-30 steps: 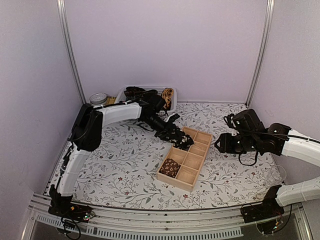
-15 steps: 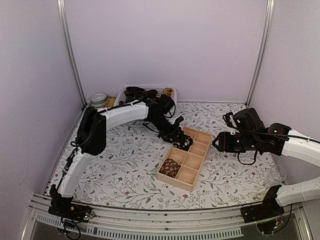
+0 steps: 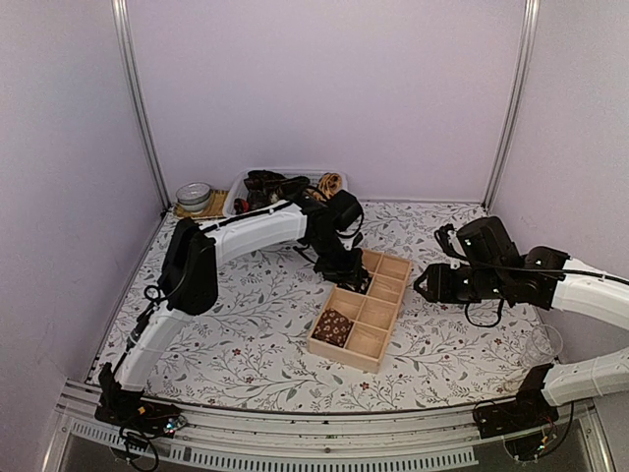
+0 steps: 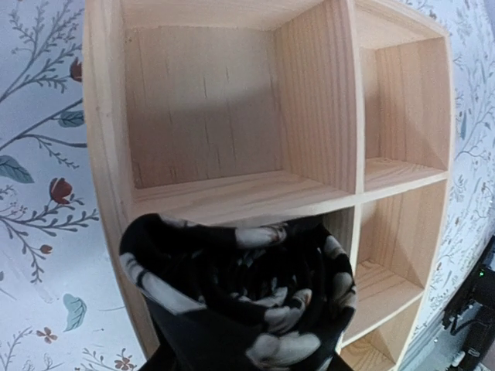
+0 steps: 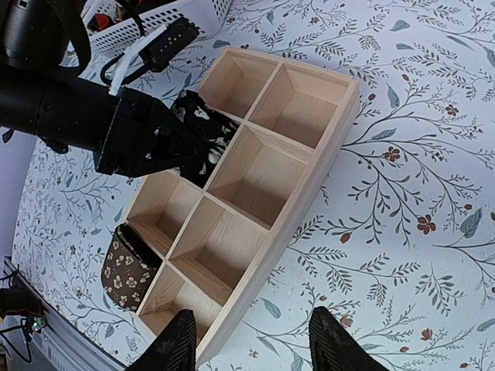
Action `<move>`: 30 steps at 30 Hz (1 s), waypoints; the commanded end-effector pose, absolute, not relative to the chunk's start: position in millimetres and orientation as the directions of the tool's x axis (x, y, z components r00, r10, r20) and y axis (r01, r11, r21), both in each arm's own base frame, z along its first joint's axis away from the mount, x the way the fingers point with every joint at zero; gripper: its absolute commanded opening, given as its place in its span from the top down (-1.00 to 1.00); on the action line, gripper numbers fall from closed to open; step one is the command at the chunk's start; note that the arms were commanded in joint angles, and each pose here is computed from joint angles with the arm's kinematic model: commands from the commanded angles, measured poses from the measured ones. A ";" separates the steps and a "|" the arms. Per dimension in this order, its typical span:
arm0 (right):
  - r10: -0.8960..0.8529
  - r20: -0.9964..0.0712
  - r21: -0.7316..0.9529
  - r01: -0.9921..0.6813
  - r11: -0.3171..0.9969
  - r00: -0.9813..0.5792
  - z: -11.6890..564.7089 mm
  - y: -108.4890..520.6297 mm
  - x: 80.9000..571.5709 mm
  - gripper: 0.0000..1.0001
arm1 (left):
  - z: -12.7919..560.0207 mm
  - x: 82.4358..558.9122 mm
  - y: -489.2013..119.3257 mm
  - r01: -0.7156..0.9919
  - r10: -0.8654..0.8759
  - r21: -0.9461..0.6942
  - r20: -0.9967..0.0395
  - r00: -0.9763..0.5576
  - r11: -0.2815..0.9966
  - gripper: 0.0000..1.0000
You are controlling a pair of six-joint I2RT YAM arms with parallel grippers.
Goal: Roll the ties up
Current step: Place the tie in the storage box.
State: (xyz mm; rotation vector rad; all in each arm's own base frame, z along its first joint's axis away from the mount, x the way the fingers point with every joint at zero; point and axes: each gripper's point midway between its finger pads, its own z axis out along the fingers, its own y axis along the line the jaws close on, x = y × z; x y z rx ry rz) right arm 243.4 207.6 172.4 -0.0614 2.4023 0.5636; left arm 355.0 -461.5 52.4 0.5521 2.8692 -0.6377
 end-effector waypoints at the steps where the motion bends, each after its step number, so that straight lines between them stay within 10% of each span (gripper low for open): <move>1: 0.101 -0.642 0.393 -0.213 0.894 -0.760 179.1 207.4 243.4 0.00 | 13.6 353.3 -426.0 0.328 0.301 -0.183 -0.161 -0.940 0.927 0.60; 9: 0.106 -0.648 0.401 -0.219 0.890 -0.754 179.5 205.8 241.0 -0.01 | 39.4 363.7 -441.1 0.320 0.265 -0.243 -0.235 -0.935 0.916 0.10; 30: 0.115 -0.649 0.410 -0.218 0.886 -0.752 180.1 207.4 242.0 -0.01 | 82.0 376.5 -445.4 0.338 0.245 -0.266 -0.329 -0.912 0.903 -0.23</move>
